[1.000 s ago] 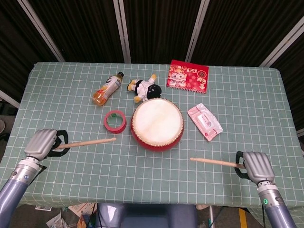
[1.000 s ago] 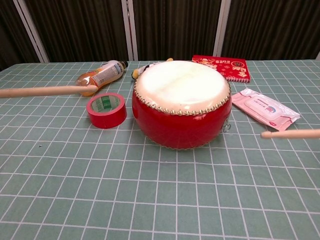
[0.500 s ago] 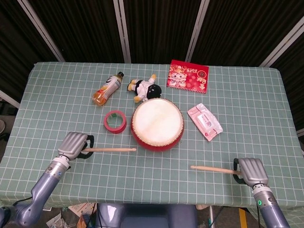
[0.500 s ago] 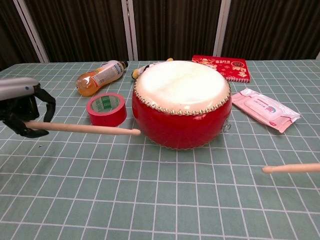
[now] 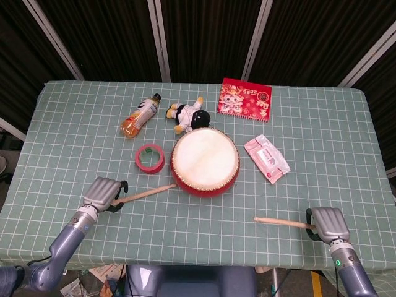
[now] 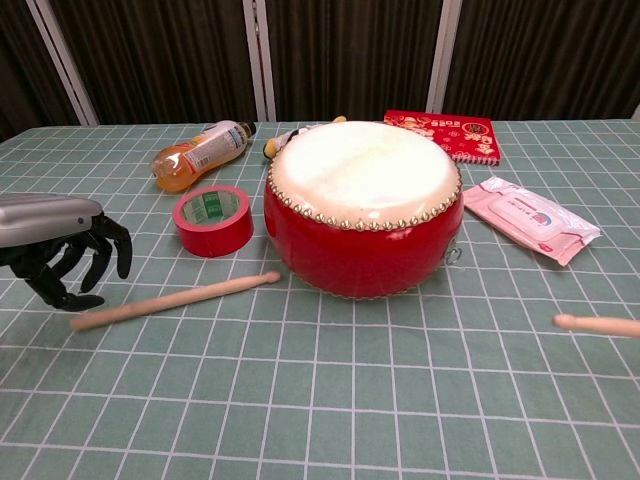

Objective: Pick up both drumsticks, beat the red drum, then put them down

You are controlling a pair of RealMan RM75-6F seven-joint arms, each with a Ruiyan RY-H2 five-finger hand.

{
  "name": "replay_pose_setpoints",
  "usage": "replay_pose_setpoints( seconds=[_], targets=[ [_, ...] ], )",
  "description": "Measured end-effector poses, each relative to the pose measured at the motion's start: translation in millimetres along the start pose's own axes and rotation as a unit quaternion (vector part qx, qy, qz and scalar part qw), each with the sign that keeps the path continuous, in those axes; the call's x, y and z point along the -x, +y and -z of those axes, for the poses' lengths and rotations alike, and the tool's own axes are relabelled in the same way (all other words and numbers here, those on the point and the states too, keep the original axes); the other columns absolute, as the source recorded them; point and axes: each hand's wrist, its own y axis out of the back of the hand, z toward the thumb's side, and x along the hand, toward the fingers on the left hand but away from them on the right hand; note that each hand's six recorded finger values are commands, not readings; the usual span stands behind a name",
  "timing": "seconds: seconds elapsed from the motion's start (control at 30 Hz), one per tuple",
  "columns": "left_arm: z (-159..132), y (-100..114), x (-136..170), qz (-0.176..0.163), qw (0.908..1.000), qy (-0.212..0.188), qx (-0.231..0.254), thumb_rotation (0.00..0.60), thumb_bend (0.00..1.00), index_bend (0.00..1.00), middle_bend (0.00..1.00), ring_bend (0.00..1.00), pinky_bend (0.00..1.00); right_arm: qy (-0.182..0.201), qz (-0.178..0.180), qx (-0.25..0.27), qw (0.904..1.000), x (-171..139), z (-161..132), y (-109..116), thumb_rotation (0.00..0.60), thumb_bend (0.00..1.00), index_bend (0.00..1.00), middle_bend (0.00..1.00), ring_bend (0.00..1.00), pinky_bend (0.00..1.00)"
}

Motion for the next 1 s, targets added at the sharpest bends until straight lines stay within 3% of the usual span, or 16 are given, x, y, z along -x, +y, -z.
replay_pose_setpoints(
  seconds=[0.1,0.27,0.63,0.8,0.87,1.0],
  targets=[
    [4,2,5,0.006,1.0,0.007,-0.001,0.6,0.18,0.27,0.34,0.43,0.52,-0.001,-0.004,-0.007,1.0,0,0,-2,0.6,0.57,0.5,0.61,0.6,0.46],
    [14,6,13,0.008,0.9998,0.02,0.001,0.6,0.13,0.2,0.22,0.29,0.41,-0.005,-0.008,-0.016,0.9998,0,1,-4,0.6,0.51,0.41,0.49,0.48,0.39],
    [45,26,43,-0.027,0.9981,0.041,0.038,0.6,0.12,0.14,0.13,0.2,0.35,-0.01,-0.006,-0.015,0.9998,-2,3,-3,0.6,0.46,0.18,0.28,0.23,0.24],
    [65,38,64,-0.063,0.9954,0.046,0.057,0.6,0.12,0.07,0.03,0.08,0.24,-0.011,0.016,-0.009,0.9998,-6,6,7,0.6,0.43,0.04,0.15,0.09,0.12],
    [74,42,73,-0.079,0.9939,0.048,0.061,0.6,0.11,0.02,0.0,0.01,0.11,-0.011,0.034,-0.003,0.9994,-9,7,15,0.6,0.42,0.02,0.09,0.03,0.08],
    [98,50,99,-0.119,0.9884,0.056,0.076,0.6,0.1,0.0,0.0,0.0,0.02,-0.002,0.083,0.02,0.9964,-18,11,34,0.6,0.39,0.0,0.0,0.0,0.01]
  ],
)
